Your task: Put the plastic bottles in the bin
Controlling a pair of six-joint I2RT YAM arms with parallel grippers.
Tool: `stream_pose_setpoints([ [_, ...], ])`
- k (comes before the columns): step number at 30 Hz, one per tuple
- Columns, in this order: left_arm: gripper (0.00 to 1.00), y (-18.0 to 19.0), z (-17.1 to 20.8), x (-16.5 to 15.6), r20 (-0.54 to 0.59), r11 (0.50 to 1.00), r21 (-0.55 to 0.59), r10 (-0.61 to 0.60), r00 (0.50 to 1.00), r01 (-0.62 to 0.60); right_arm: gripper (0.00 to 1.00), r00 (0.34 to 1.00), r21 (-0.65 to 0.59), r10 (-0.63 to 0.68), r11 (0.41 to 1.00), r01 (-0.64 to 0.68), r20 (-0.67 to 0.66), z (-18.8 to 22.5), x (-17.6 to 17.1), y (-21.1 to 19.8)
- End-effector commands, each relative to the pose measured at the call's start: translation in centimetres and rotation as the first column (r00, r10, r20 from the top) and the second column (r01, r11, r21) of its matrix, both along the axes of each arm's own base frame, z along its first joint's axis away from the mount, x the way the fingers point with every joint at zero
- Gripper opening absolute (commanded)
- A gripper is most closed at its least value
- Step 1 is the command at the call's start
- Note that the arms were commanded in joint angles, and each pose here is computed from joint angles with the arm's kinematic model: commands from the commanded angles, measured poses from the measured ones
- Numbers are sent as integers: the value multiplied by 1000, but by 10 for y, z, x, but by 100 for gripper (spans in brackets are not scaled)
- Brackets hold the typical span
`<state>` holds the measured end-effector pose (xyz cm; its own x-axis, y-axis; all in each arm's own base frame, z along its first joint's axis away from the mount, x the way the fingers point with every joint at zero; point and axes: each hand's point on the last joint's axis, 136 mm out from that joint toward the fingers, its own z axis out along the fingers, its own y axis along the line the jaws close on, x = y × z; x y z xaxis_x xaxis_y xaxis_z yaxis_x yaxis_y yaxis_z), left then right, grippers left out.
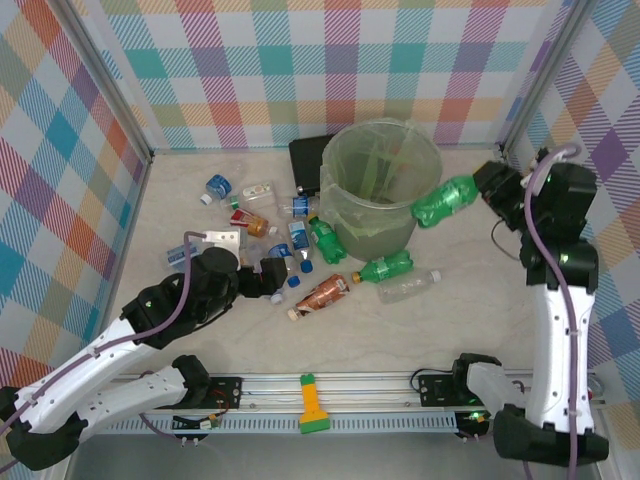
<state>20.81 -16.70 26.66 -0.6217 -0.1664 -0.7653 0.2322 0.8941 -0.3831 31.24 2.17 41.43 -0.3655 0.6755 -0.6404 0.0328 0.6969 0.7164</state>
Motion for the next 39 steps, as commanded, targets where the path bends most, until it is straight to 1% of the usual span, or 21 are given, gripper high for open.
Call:
stream_pose_setpoints([
  [1, 100, -10, 30, -6, 60, 996, -41, -77, 995, 79, 30, 985, -69, 55, 997, -44, 164, 53, 20, 8],
  [4, 100, -12, 37, -10, 77, 992, -58, -104, 992, 108, 32, 972, -157, 98, 985, -66, 212, 67, 47, 22],
  [8, 100, -14, 46, -18, 98, 984, -98, -142, 985, 152, 32, 940, -319, 235, 936, -150, 248, 70, 78, 69],
  [13, 99, -2, 52, -22, 112, 986, -110, -114, 987, 126, 32, 888, -526, 385, 824, -208, 252, 55, 98, 135],
  [18, 100, 10, 51, -27, 107, 989, -108, -87, 990, 98, 31, 861, -645, 463, 727, -234, 209, 24, 106, 178],
  [23, 100, 14, 52, -30, 106, 988, -124, -81, 991, 94, 31, 842, -696, 508, 671, -255, 182, 0, 104, 203],
  [29, 99, 17, 50, -30, 105, 989, -118, -73, 992, 86, 31, 851, -755, 507, 611, -238, 141, -24, 105, 206],
  [36, 99, 16, 49, -29, 104, 990, -118, -70, 992, 82, 31, 859, -761, 500, 598, -251, 109, -37, 105, 204],
  [39, 99, 16, 49, -30, 101, 989, -119, -70, 992, 82, 31, 863, -754, 495, 604, -256, 104, -40, 105, 203],
])
